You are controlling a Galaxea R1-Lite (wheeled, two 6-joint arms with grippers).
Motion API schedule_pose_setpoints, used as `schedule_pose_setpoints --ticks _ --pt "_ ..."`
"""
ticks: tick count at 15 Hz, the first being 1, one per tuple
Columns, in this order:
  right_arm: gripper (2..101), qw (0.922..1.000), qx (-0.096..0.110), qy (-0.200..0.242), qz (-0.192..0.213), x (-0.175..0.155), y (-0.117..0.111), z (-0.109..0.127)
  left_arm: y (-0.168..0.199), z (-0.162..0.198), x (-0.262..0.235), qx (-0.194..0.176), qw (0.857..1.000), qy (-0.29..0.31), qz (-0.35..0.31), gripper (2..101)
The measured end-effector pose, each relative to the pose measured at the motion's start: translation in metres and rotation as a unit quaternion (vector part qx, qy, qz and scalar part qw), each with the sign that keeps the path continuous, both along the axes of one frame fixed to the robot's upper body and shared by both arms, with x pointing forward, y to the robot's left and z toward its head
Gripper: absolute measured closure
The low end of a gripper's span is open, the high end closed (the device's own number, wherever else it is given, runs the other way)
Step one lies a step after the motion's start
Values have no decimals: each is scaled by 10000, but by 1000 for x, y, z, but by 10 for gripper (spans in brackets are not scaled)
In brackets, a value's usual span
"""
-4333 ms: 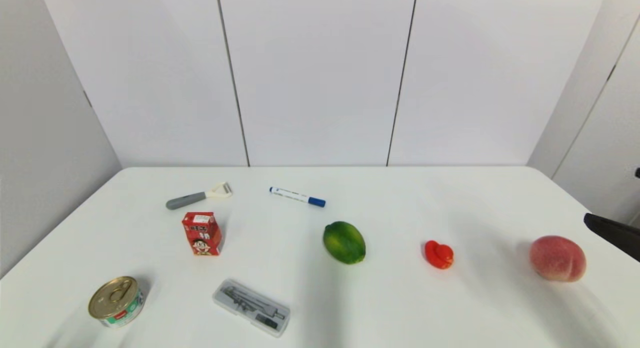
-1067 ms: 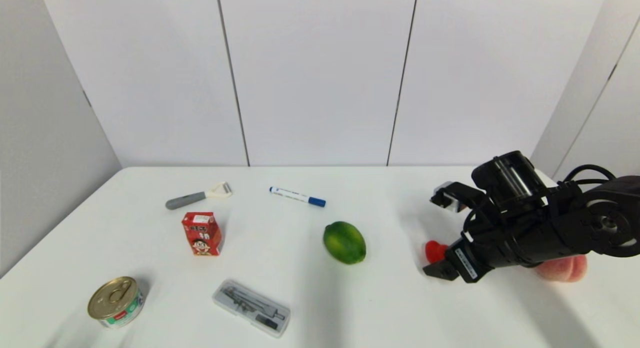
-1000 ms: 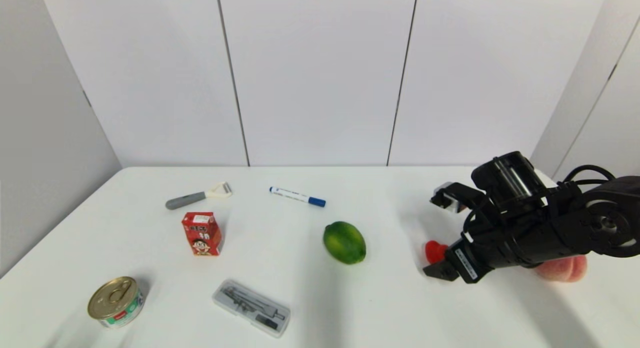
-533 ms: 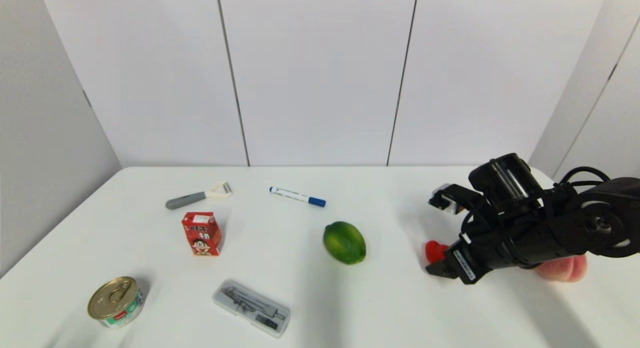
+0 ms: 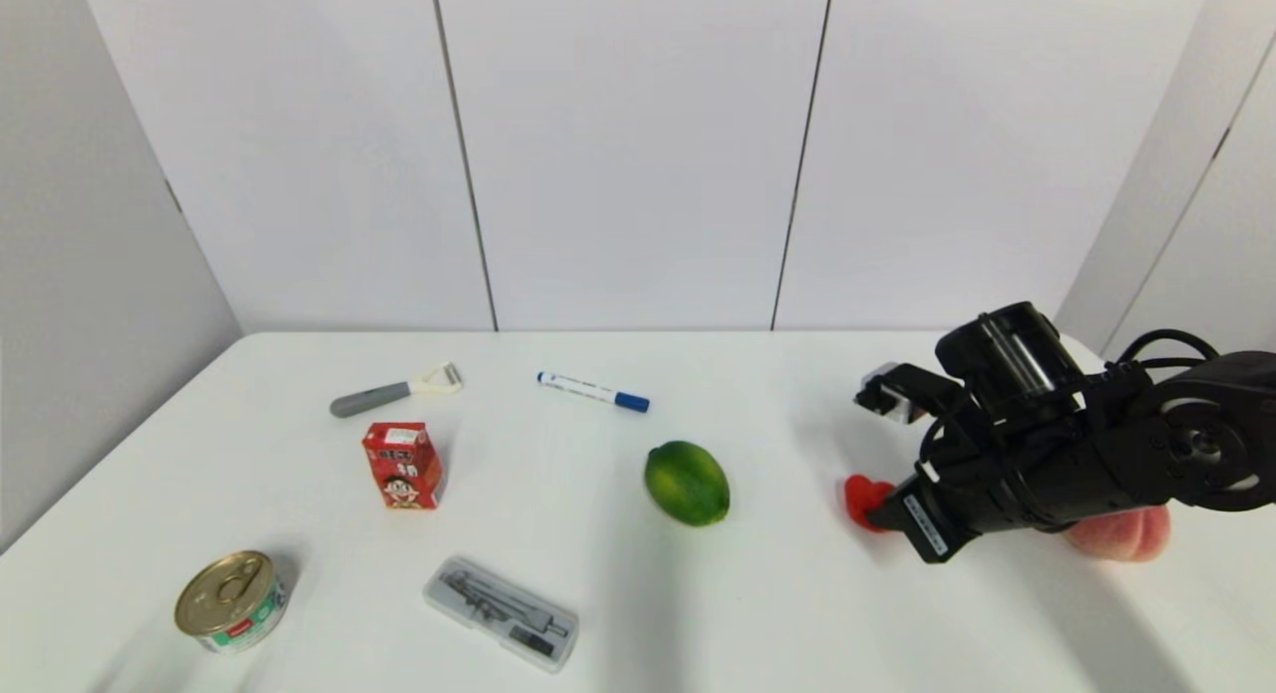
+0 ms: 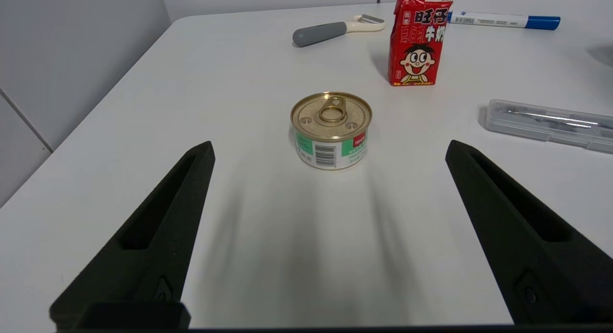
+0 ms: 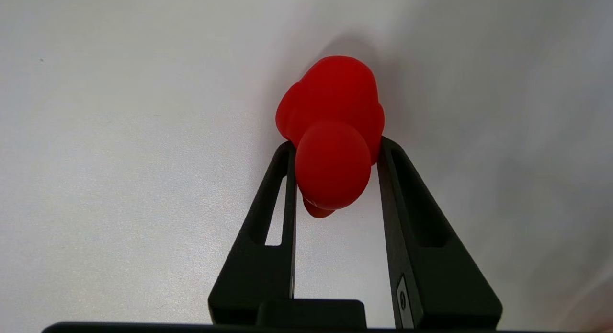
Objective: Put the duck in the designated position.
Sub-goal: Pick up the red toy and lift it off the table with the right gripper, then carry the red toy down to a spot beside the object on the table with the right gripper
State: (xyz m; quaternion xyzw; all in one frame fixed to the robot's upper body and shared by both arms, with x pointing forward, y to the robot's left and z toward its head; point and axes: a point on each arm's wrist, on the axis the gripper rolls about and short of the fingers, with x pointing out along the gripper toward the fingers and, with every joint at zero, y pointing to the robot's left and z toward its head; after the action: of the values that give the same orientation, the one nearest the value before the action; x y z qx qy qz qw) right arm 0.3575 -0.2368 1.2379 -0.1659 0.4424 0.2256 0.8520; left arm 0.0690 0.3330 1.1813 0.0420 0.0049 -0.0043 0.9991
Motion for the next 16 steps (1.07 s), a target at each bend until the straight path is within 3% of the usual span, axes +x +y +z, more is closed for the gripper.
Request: schedule_pose_setpoints --ticks 3,8,12,16 --pt "748 9998 83 -191 -32 2 0 6 0 0 0 -2 10000 2 0 54" --pt "806 9929 382 -1077 -337 13 -17 30 0 0 0 0 10000 4 2 54" --pt "822 9851 457 -1446 -810 17 -46 50 0 0 0 0 10000 2 0 54" --pt "832 9720 470 -1813 -1417 34 -86 69 0 0 0 -2 10000 4 0 54"
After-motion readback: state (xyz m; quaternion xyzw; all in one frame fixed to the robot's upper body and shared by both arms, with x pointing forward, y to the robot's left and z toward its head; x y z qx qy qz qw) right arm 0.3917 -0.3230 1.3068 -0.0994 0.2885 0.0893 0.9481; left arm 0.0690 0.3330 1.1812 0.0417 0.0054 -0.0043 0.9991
